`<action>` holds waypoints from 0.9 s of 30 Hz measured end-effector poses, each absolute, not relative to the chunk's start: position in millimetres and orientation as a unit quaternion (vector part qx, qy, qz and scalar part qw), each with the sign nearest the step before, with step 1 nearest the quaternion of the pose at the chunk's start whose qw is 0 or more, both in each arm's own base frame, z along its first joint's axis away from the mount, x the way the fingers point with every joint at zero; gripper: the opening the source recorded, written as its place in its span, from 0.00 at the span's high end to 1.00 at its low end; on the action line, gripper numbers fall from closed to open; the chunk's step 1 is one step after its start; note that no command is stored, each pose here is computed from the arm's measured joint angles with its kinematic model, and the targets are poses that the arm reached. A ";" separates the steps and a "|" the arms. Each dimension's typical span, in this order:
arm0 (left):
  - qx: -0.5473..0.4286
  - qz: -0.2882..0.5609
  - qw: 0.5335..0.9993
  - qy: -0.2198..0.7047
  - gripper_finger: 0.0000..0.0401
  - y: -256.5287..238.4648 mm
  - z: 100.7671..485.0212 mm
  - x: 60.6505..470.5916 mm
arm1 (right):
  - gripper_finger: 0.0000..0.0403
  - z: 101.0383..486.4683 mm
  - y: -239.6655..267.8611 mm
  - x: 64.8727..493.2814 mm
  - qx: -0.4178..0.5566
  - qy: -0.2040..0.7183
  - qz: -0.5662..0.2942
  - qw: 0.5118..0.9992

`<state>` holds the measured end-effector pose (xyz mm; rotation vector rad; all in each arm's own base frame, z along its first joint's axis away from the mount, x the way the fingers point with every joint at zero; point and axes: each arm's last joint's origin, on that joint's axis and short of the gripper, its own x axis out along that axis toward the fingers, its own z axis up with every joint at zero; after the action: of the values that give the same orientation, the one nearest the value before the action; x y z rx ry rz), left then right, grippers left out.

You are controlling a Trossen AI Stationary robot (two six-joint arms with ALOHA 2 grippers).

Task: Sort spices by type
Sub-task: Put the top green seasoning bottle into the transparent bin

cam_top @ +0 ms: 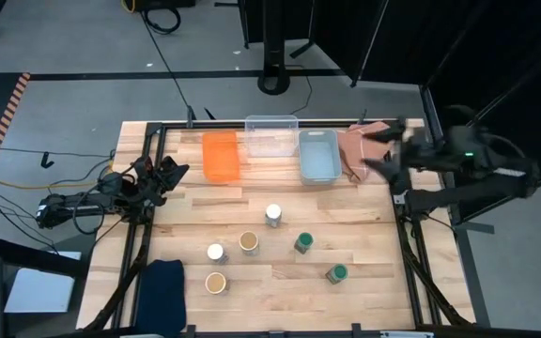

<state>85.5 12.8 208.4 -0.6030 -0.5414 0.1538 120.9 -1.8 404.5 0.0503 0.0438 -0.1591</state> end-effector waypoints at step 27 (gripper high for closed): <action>-0.269 0.096 0.930 -0.233 0.96 13.3 202.9 88.0 | 0.13 306.3 76.5 271.9 -0.025 0.447 0.035 0.894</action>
<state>88.0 13.3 202.9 -0.5503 -0.4767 0.1966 271.9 76.5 306.3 -0.0512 0.9272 0.0716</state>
